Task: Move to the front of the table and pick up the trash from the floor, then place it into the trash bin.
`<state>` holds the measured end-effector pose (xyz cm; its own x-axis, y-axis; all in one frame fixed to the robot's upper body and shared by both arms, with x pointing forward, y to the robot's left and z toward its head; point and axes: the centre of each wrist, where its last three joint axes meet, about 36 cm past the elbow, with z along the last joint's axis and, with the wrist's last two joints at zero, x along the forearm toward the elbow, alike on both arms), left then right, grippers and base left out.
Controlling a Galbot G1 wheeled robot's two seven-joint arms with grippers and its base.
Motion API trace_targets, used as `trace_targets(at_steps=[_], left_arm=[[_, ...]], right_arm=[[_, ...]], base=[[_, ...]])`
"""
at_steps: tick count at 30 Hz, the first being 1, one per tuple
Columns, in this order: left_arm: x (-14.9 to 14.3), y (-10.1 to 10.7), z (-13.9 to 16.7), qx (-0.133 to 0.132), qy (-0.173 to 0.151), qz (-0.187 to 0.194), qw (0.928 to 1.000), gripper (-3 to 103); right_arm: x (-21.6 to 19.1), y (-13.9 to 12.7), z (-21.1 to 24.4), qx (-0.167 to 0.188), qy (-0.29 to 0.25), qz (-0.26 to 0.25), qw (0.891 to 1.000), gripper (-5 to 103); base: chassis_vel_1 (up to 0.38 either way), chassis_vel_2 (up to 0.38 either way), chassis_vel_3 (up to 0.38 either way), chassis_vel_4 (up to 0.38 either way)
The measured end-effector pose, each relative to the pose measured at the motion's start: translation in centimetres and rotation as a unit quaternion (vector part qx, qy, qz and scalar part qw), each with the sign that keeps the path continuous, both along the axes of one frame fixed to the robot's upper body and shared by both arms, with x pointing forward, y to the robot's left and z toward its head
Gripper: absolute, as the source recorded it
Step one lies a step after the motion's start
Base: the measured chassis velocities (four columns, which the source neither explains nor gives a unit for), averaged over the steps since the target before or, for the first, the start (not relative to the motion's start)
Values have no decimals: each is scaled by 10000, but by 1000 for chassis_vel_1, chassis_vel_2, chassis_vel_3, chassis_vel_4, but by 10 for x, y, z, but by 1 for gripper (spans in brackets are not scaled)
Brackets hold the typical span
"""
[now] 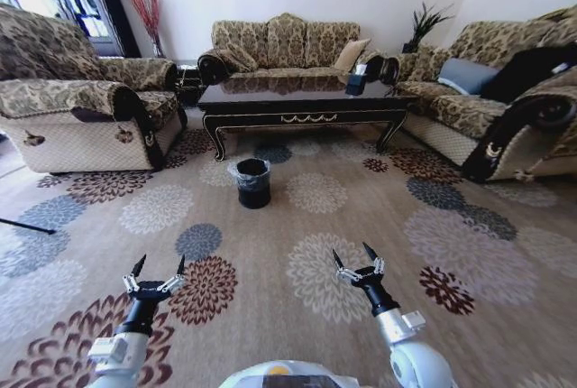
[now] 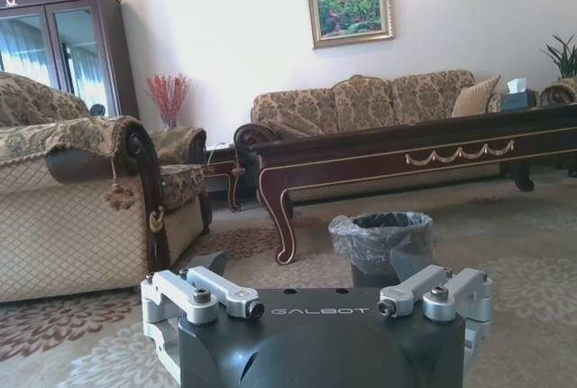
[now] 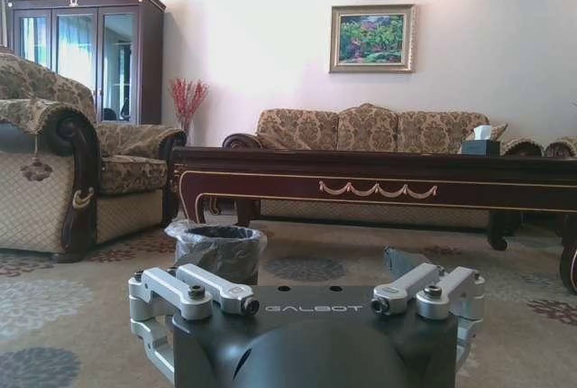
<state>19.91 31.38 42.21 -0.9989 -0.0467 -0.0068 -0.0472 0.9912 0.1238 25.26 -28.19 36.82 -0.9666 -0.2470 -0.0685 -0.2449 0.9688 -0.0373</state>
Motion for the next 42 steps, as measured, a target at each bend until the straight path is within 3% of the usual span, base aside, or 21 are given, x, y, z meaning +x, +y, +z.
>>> trace_targets(at_steps=[30, 42], left_arm=[[0, 0, 0, -1, 1, 0, 10000, 100], [0, 0, 0, 0, 1, 0, 10000, 100]], right_arm=[[0, 0, 0, 0, 5, 0, 10000, 100], [0, 0, 0, 0, -3, -1, 10000, 100]], base=[[196, -199, -196, 204], [8, -18, -14, 12]])
